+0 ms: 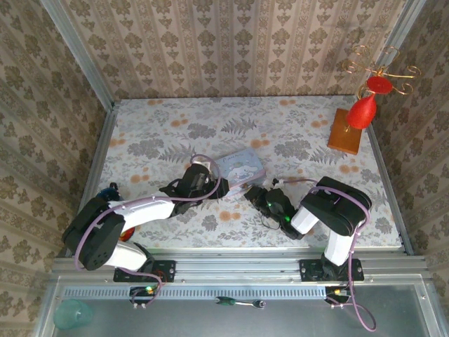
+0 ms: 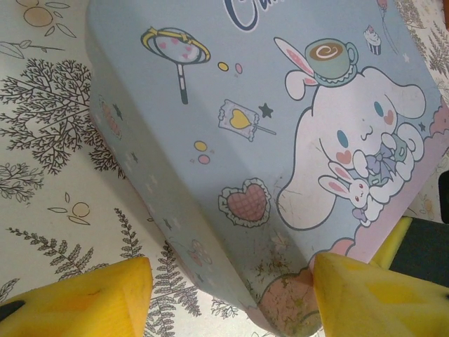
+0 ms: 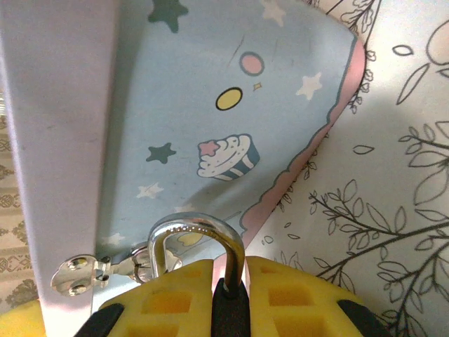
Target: Unlock the padlock with the key
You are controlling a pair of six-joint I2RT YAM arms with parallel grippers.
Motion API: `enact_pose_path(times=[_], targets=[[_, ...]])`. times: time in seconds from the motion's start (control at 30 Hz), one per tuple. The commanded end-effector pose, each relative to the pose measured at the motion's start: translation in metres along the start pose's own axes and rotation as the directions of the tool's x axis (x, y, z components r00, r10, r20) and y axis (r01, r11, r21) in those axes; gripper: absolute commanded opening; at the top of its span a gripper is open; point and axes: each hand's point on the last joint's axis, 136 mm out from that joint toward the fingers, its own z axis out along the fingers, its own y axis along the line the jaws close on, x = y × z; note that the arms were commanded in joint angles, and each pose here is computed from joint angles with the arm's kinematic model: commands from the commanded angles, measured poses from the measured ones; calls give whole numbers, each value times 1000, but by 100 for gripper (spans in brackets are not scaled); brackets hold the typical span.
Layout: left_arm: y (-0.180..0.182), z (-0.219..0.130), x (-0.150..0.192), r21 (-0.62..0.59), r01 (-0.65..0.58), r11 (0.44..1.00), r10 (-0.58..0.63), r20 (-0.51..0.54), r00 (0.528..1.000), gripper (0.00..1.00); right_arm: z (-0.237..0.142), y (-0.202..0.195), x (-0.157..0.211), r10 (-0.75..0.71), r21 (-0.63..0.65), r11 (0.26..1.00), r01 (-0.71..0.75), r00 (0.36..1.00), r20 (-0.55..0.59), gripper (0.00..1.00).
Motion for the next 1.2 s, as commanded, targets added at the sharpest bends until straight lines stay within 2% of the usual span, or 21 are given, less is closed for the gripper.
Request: enact_pose_path(times=[0.0,0.3,0.4,0.5,0.63,0.9,1.17], targets=[[6,0,-3,-29,1,1000,-1,5,1000,63,-8,-6,-6,-30,20,999,29,999,22,0],[11,-12,-6,-35,-4,999,4,7,1000,63,-28,4,-9,-218,102,970,220,975,-33,0],[27,-33,-12,-64,15,998,-13,35,999,63,-45,14,-14,-341,142,927,347,938,-65,0],[59,-62,-18,-127,44,991,-30,108,994,64,-64,20,-22,-468,196,855,481,877,-114,0],[86,-99,-22,-230,9,973,31,171,985,64,-91,25,-33,-557,217,792,571,821,-127,0],[78,-113,-13,-158,-110,981,146,235,961,64,-118,23,-19,-602,175,741,648,757,-255,0],[78,-127,-23,-222,-282,934,342,313,886,65,-121,-3,5,-572,174,730,661,730,-373,0]])
